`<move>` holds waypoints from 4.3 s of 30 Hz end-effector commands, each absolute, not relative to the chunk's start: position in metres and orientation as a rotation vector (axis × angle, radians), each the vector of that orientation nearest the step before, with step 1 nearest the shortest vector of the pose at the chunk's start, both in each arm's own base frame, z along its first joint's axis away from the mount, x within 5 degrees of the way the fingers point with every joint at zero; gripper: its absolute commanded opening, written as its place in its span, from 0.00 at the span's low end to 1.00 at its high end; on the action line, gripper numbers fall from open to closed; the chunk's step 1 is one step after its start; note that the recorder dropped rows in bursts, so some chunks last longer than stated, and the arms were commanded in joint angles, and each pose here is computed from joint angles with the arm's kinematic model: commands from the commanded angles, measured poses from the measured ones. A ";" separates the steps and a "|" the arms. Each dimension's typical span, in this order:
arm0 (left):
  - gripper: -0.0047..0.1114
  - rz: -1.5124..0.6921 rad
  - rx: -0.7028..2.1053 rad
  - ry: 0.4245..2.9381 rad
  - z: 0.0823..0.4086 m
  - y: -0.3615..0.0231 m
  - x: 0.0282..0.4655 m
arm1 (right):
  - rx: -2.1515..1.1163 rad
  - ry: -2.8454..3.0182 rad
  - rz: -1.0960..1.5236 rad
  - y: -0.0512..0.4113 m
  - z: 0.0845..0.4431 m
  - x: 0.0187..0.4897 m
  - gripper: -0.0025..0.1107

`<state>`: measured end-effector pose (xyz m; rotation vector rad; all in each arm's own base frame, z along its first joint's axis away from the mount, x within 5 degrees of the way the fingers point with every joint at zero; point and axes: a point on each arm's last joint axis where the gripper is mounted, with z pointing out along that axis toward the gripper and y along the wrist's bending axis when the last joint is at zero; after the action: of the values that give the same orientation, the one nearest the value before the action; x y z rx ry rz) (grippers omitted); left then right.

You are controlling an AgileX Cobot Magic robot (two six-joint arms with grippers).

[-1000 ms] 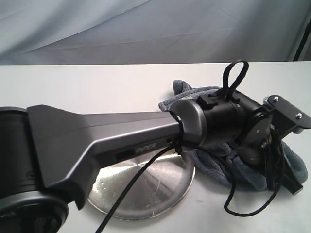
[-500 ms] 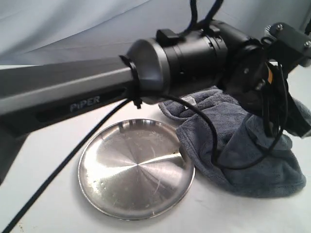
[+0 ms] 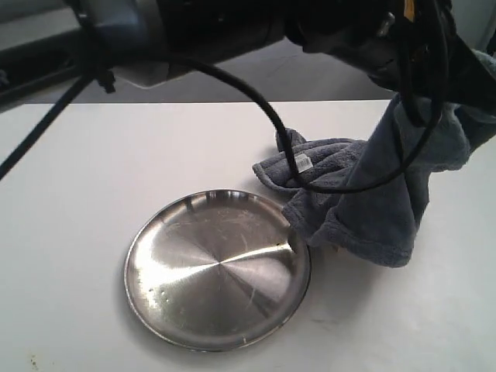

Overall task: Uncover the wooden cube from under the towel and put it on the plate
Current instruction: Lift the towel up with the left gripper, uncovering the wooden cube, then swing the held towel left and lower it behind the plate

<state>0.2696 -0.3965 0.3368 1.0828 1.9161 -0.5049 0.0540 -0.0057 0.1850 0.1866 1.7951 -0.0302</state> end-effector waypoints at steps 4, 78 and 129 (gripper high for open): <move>0.04 -0.424 1.074 1.806 0.366 -0.383 0.268 | 0.188 1.791 -0.033 -0.006 0.185 0.054 0.02; 0.04 0.384 0.643 2.225 0.191 -0.258 0.452 | 0.188 1.791 -0.033 -0.006 0.185 0.054 0.02; 0.71 0.454 0.518 2.590 0.169 -0.236 0.435 | 0.188 1.791 -0.033 -0.006 0.185 0.054 0.02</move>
<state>0.4390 -0.2360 0.1629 0.5208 2.5712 0.4366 0.0540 -0.0057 0.1850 0.1847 1.7953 -0.0316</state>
